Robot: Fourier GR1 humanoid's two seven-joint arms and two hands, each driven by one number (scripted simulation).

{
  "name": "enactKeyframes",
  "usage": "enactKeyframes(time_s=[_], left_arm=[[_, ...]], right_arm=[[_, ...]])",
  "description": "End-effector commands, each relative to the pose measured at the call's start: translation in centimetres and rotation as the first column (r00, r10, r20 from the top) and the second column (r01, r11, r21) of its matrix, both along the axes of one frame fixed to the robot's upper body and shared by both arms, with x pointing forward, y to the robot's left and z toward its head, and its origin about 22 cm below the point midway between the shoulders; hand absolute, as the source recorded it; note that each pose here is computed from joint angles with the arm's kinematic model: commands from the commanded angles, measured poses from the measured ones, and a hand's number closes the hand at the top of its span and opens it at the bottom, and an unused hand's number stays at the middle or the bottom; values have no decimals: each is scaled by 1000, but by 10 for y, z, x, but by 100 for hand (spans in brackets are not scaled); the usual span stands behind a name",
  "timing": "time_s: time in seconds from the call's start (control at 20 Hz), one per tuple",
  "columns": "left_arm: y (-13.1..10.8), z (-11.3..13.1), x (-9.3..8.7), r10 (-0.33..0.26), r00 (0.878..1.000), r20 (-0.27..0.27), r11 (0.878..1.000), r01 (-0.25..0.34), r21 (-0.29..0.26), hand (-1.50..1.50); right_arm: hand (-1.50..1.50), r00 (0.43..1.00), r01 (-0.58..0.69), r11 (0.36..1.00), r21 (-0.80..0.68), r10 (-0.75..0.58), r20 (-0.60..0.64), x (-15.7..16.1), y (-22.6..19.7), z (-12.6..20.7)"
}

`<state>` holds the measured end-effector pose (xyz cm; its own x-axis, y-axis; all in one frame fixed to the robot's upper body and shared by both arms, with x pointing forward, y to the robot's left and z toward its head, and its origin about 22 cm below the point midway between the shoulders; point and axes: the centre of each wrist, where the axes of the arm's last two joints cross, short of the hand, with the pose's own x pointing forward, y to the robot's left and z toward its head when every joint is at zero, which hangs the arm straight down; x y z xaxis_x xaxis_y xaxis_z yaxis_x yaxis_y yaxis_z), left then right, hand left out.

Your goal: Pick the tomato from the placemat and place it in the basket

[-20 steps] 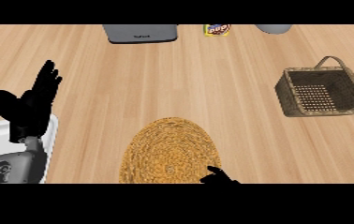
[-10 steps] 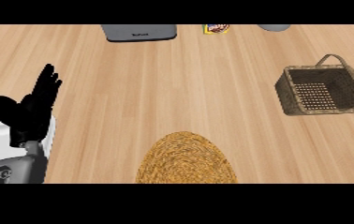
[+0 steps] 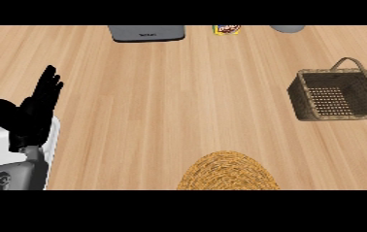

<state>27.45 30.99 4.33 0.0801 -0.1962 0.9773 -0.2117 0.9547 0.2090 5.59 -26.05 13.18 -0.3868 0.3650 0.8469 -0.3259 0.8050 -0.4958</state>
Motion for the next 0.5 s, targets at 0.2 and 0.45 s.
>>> enactKeyframes(time_s=[0.2,0.45], left_arm=[[-2,3,1,-34,999,7,999,34,-7,0],[-19,1,10,-43,999,20,999,42,6,0]], right_arm=[[150,991,128,983,134,-132,15,7,9,58],[150,979,199,978,65,-201,28,22,2,70]])
